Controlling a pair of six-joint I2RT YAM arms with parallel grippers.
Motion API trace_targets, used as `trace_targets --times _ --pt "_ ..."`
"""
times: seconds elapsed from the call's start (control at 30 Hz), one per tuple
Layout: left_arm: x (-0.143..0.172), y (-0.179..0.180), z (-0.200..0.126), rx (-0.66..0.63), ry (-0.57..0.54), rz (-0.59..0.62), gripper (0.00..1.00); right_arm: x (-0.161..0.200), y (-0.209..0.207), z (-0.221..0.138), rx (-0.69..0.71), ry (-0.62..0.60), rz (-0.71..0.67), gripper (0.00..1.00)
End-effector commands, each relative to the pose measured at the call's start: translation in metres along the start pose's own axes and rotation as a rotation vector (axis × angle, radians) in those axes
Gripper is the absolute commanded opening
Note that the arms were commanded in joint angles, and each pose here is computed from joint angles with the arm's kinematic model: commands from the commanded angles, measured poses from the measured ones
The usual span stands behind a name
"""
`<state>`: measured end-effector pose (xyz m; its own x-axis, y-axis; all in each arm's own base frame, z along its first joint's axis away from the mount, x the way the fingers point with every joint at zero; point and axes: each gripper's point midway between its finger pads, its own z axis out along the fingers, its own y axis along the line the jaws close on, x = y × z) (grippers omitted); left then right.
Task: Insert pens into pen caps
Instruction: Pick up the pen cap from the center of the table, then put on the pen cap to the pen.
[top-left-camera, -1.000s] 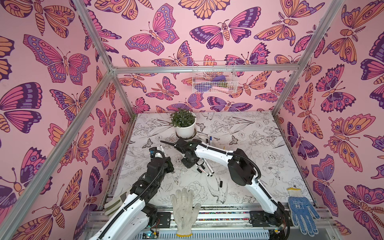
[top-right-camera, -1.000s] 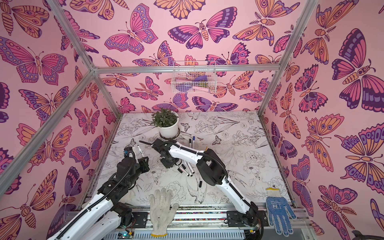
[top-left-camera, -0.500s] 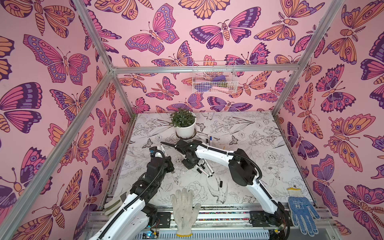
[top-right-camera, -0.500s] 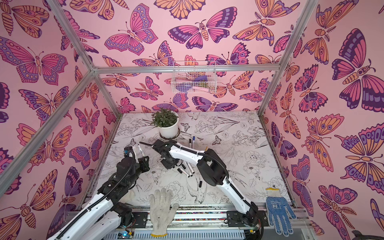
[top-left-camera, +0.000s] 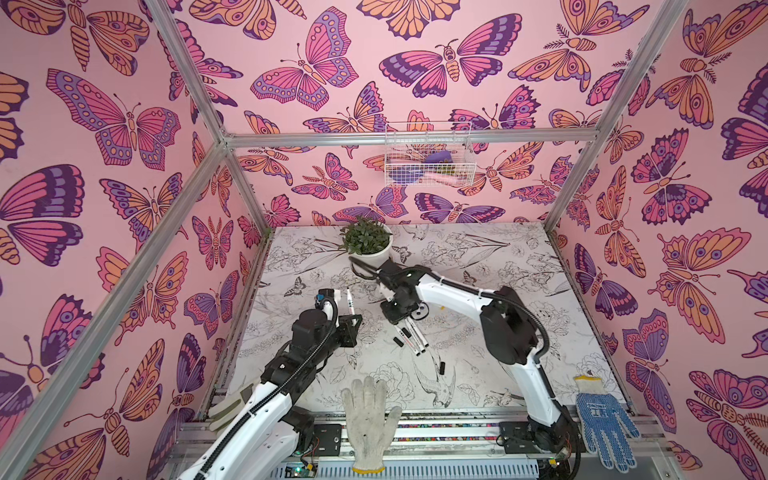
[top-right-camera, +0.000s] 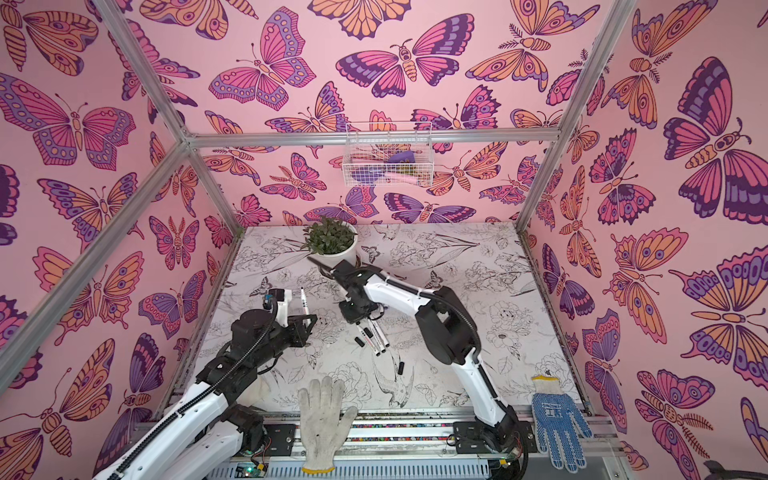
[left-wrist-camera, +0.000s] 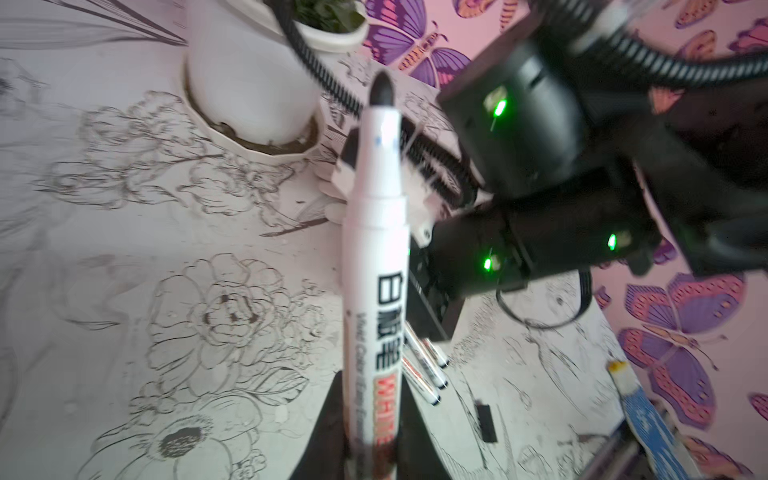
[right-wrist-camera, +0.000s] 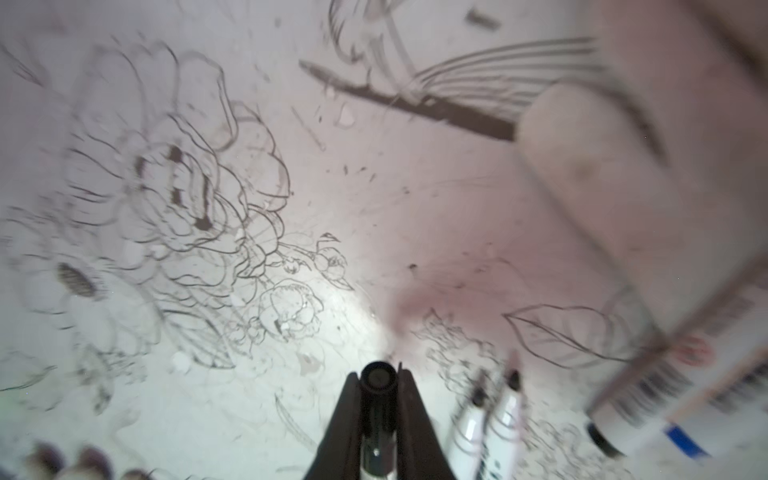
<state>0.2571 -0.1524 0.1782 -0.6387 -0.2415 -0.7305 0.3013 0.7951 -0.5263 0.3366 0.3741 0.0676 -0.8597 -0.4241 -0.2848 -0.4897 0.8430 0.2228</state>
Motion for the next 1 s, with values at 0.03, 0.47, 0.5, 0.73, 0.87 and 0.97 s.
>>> trace_targets --times 0.03,0.47,0.5,0.73,0.87,0.97 --pt "0.003 -0.043 0.008 0.214 0.094 0.07 0.0 -0.066 0.01 -0.104 -0.327 -0.324 0.18 0.04" --pt "0.004 -0.083 0.038 0.304 0.118 0.17 0.0 -0.071 0.048 -0.216 -0.804 -0.571 0.206 0.03" --pt "0.004 -0.085 0.041 0.306 0.118 0.171 0.0 -0.07 0.049 -0.217 -0.815 -0.572 0.203 0.02" --pt "-0.007 -0.093 0.047 0.316 0.092 0.183 0.0 -0.066 0.05 -0.219 -0.829 -0.574 0.196 0.01" --pt "-0.009 -0.093 0.048 0.311 0.086 0.181 0.0 -0.063 0.052 -0.223 -0.843 -0.577 0.187 0.0" --pt "-0.011 -0.092 0.048 0.305 0.077 0.18 0.0 -0.059 0.052 -0.223 -0.836 -0.569 0.181 0.0"
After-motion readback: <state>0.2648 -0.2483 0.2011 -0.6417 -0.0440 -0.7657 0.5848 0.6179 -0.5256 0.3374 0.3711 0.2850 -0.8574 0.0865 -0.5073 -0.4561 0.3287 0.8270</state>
